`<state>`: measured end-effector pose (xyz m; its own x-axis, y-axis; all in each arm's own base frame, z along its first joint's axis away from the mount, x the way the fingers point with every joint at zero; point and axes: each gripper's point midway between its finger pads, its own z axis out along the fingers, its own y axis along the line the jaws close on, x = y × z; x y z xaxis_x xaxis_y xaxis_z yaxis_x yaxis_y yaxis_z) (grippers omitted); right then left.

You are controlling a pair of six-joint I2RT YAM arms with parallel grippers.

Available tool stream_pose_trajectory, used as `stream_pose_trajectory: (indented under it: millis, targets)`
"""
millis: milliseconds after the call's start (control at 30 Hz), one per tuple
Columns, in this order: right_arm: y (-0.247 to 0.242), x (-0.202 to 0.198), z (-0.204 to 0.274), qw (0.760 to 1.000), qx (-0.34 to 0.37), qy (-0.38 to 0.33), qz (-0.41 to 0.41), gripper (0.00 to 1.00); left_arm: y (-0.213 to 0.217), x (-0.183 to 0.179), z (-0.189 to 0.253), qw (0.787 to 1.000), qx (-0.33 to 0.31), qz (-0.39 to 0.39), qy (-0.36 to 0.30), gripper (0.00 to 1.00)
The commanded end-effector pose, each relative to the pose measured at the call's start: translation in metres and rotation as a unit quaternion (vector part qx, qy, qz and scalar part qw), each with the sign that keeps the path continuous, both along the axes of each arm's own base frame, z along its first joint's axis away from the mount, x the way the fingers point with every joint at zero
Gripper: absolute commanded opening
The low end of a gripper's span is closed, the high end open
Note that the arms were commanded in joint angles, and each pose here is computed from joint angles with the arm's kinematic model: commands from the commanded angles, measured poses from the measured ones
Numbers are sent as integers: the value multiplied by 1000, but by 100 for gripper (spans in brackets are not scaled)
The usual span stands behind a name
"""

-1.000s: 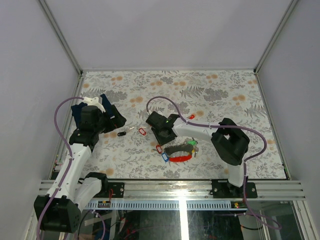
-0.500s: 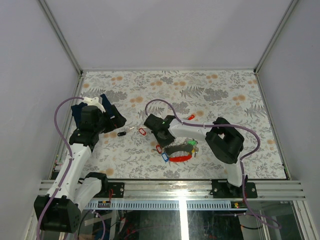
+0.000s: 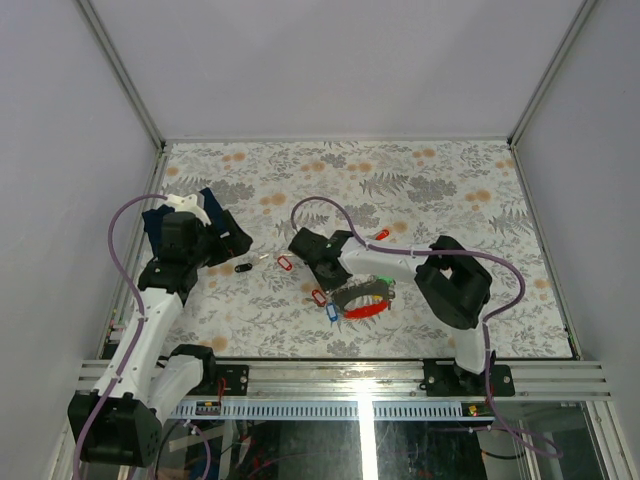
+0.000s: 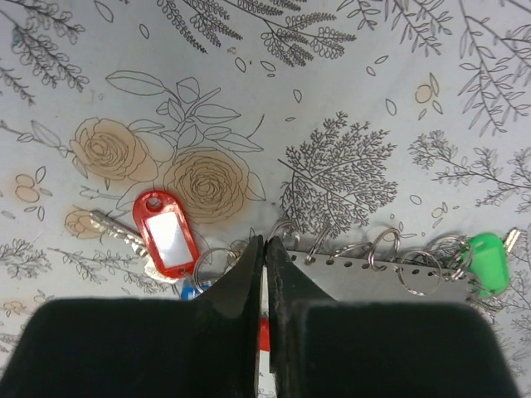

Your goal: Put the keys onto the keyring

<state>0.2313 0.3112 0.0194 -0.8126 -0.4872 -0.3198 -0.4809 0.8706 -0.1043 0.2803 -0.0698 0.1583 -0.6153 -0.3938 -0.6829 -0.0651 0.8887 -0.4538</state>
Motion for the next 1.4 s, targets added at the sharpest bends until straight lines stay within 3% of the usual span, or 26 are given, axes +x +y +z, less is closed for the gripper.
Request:
stream_pose_trajectory:
  millis: [0, 300, 667, 1000, 1133, 1367]
  targets:
    - [6, 12, 50, 996, 50, -67, 13, 0, -4, 3, 18, 999, 0, -16, -44, 100]
    - [13, -8, 108, 965, 194, -126, 126, 0, -26, -5, 56, 988, 4, -97, -123, 97]
    - [2, -72, 108, 895, 294, -127, 309, 0, -114, -32, 54, 957, -31, -254, -140, 87]
    - [-20, -74, 129, 873, 340, -210, 279, 0, -175, -81, 48, 922, -85, -342, -161, 67]
    - [-21, -76, 144, 855, 375, -235, 270, 0, -196, -100, 52, 897, -116, -382, -186, 59]
    - [-29, -83, 184, 803, 438, -301, 268, 0, -214, -125, 86, 835, -143, -470, -247, 56]
